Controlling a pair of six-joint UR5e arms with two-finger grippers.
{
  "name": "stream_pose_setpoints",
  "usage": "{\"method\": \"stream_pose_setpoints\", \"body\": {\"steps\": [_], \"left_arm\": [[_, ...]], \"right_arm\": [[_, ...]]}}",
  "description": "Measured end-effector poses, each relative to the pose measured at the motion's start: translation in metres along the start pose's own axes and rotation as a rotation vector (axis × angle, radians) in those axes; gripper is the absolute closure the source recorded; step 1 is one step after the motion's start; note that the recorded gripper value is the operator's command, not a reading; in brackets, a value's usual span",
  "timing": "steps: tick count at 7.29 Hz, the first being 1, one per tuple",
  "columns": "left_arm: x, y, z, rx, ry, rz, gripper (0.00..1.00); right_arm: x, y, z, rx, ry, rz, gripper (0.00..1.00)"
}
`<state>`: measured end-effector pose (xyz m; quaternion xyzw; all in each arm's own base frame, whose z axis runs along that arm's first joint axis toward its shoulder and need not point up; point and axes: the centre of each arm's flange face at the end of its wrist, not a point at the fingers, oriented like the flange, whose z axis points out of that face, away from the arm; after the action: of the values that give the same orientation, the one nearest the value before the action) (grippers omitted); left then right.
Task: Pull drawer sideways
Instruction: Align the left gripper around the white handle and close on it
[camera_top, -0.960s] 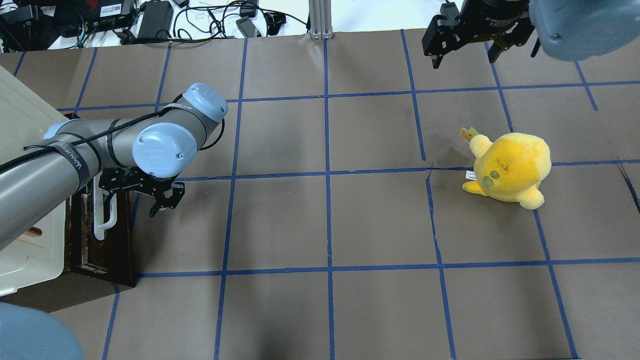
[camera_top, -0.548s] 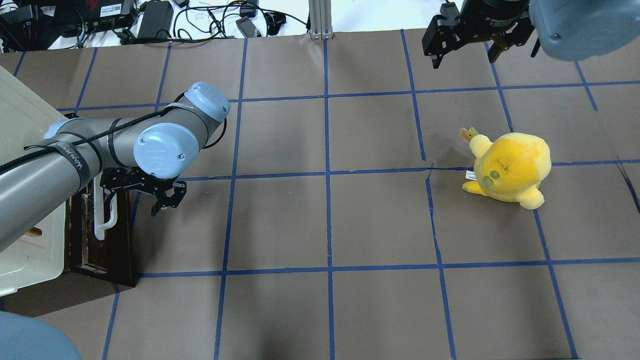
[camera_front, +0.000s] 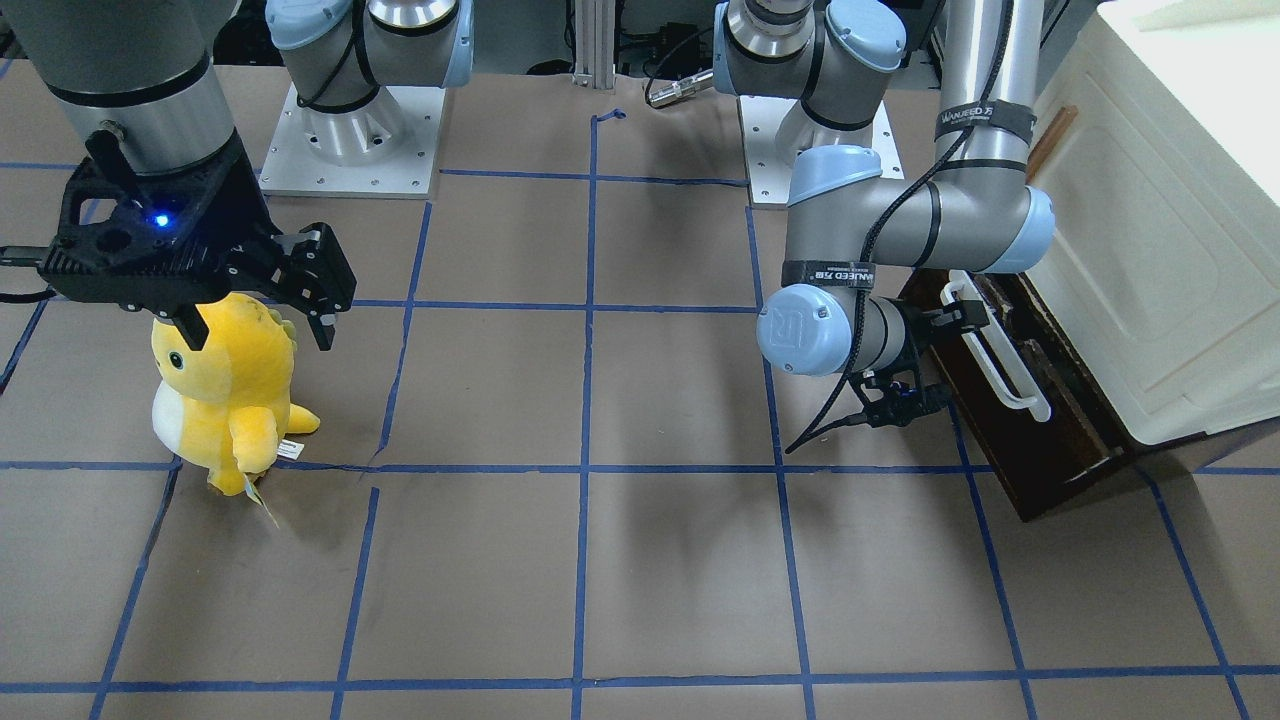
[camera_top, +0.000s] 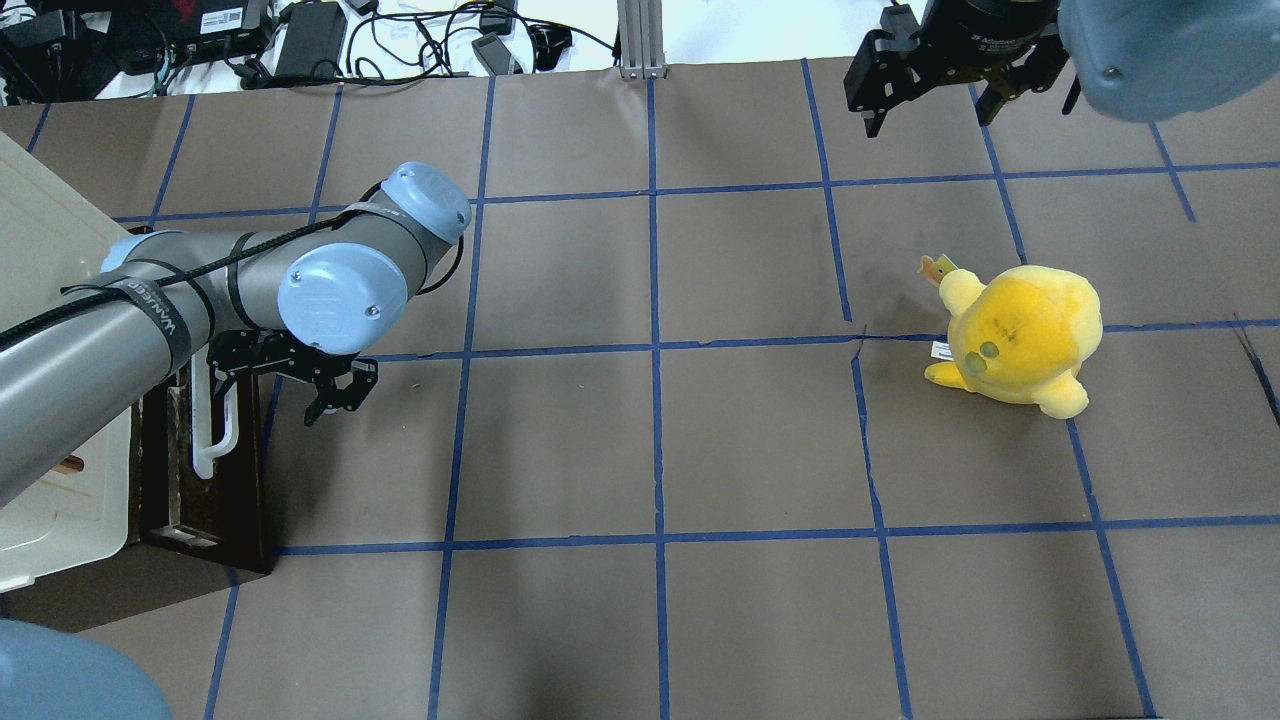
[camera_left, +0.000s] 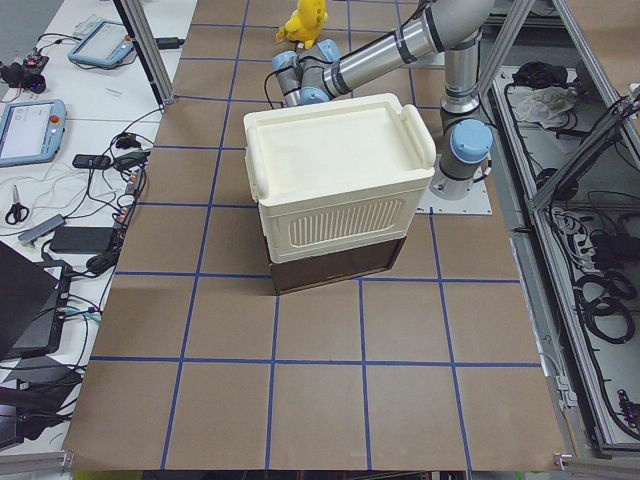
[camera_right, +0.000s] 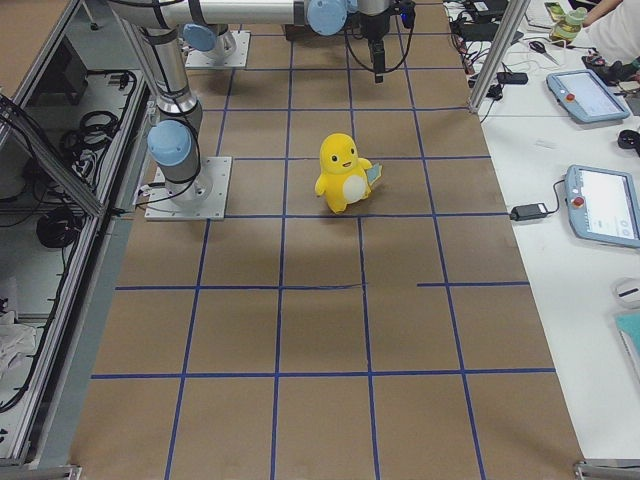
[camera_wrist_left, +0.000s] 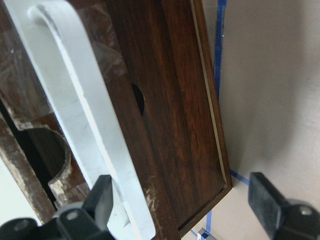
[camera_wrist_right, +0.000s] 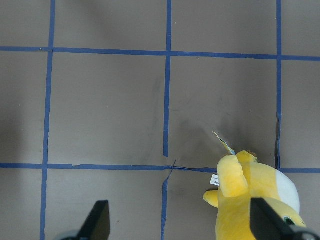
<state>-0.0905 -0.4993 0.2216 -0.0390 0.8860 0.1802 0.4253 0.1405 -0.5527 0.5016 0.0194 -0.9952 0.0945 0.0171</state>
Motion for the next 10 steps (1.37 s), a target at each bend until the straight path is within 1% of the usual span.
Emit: {"method": "stream_pose_setpoints", "body": {"steps": [1,2,3,5,7,8,10], "left_arm": [[-0.001,0.0,0.001,0.0,-0.025,0.01,0.34],[-0.001,0.001,0.002,-0.004,-0.04,0.02,0.58],[-0.002,0.001,0.003,-0.007,-0.047,0.026,0.68],[-0.002,0.003,0.004,-0.009,-0.064,0.03,0.75],[-0.007,0.004,0.004,-0.003,-0.091,0.03,0.85],[-0.01,0.007,0.002,-0.005,-0.096,0.033,0.88],[-0.012,0.01,0.001,-0.011,-0.103,0.034,0.88]], "right_arm": [[0.0,0.0,0.0,0.0,0.0,0.0,0.0],[0.0,0.0,0.0,0.0,0.0,0.0,0.0],[0.0,0.0,0.0,0.0,-0.001,0.0,0.0],[0.0,0.0,0.0,0.0,0.0,0.0,0.0],[0.0,0.0,0.0,0.0,0.0,0.0,0.0],[0.0,0.0,0.0,0.0,0.0,0.0,0.0],[0.0,0.0,0.0,0.0,-0.001,0.0,0.0]]}}
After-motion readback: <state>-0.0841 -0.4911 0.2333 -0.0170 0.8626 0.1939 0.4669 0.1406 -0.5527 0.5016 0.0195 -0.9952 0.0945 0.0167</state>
